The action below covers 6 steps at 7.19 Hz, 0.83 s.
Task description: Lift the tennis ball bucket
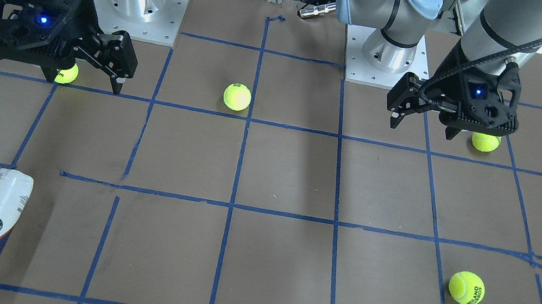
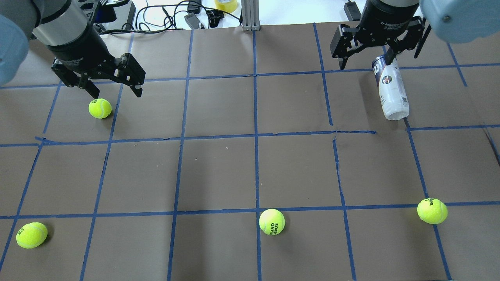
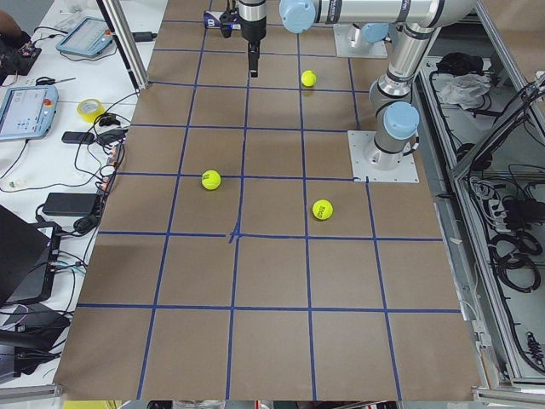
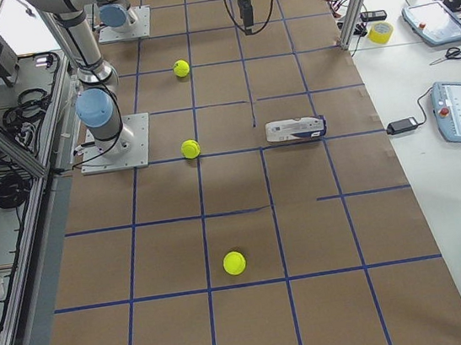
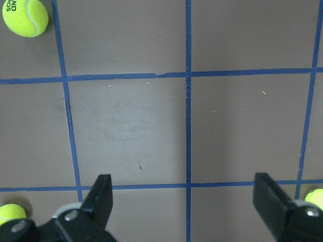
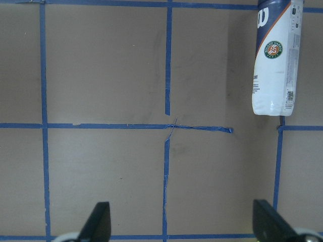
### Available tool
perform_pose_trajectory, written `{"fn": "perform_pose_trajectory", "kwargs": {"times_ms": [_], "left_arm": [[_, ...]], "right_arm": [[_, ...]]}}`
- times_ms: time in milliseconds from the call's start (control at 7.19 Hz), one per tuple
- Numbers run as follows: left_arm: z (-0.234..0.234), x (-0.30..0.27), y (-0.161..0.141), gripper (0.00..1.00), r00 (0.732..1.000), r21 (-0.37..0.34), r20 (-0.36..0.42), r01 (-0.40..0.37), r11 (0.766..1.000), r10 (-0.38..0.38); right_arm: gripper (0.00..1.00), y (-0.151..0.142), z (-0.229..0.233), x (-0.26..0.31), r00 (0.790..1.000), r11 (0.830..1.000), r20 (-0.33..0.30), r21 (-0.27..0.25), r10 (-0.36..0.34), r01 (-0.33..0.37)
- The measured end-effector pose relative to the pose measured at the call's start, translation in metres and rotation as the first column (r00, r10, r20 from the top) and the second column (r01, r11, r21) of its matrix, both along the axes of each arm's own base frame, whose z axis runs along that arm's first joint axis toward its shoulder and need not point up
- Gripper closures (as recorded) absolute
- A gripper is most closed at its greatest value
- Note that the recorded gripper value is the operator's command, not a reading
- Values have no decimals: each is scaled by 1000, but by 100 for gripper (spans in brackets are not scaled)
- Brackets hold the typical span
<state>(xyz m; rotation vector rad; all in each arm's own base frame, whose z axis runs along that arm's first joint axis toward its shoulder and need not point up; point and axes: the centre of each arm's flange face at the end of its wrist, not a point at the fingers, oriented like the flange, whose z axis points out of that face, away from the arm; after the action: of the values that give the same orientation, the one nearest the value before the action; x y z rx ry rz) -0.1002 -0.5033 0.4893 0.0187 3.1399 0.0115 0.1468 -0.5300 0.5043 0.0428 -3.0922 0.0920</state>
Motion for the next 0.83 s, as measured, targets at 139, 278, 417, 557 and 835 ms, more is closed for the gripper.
{"fn": "perform_pose_trajectory", "kwargs": {"times_ms": [139, 278, 417, 557, 835], "left_arm": [[0, 0, 0, 0, 1000, 0, 0, 0, 1000, 0], [0, 0, 0, 0, 1000, 0, 1, 0, 1000, 0], [0, 1, 0, 0, 1000, 0, 1, 0, 1000, 0], [0, 1, 0, 0, 1000, 0, 0, -1, 1000, 1], [0, 2, 1, 0, 1000, 1, 2, -2, 1000, 2]], "right_arm": [[0, 0, 0, 0, 1000, 1000, 2, 0, 0, 0], [0, 0, 0, 0, 1000, 1000, 6, -1, -1, 1], [0, -1, 0, -1, 1000, 1000, 10, -1, -4, 4], [0, -2, -1, -4, 1000, 1000, 14, 0, -10, 10], [0, -7, -8, -12, 999, 999, 27, 16, -34, 33]]}}
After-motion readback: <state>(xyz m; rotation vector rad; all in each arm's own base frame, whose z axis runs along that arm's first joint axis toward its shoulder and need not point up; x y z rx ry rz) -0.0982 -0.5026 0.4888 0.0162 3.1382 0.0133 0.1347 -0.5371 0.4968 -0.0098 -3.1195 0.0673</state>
